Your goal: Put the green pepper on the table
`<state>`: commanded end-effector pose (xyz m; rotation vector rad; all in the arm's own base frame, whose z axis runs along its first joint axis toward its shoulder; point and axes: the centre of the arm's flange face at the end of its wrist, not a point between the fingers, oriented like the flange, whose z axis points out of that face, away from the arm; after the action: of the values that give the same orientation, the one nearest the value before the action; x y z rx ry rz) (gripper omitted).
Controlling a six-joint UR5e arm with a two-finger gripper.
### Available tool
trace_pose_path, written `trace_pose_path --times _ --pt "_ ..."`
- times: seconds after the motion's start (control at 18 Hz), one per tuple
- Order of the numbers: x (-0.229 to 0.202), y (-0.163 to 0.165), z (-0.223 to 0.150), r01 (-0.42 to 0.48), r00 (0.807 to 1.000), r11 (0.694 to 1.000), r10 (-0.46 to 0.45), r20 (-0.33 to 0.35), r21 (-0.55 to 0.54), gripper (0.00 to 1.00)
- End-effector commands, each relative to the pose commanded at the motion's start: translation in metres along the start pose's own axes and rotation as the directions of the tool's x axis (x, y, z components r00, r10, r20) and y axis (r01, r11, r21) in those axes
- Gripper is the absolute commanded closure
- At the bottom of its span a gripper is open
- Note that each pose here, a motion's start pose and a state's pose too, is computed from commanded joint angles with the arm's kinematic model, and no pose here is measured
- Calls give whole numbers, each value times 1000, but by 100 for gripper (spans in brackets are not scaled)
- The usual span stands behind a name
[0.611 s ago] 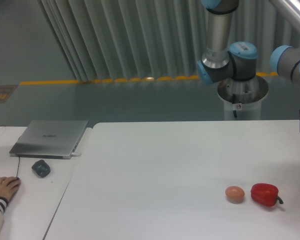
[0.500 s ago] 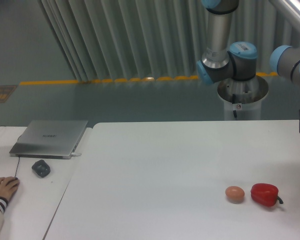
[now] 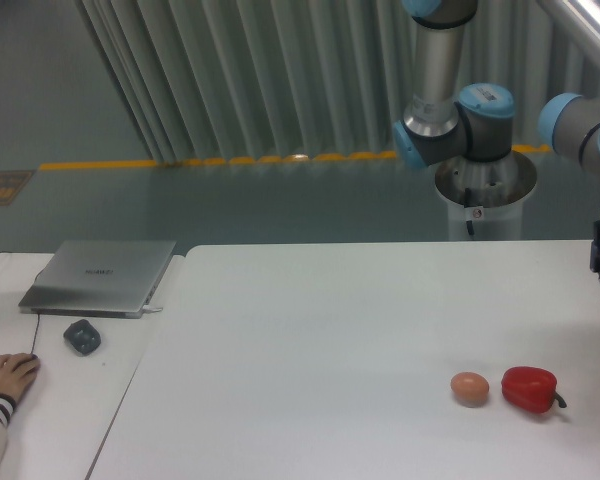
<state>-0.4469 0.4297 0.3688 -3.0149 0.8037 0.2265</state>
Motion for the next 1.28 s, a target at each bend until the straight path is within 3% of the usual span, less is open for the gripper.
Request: trace_pose_path --times 0.33,0.56,0.89,1.11,1.28 --pt "-5 12 -1 20 1000 1000 -20 5 3 0" --pt "-13 42 -5 54 998 998 -53 14 -32 0" --pt "-38 61 -28 30 996 995 -22 87 -96 0" --pt "-69 108 -25 107 988 989 -93 124 -106 0" --pt "-82 111 -13 157 976 982 -138 165 -105 0"
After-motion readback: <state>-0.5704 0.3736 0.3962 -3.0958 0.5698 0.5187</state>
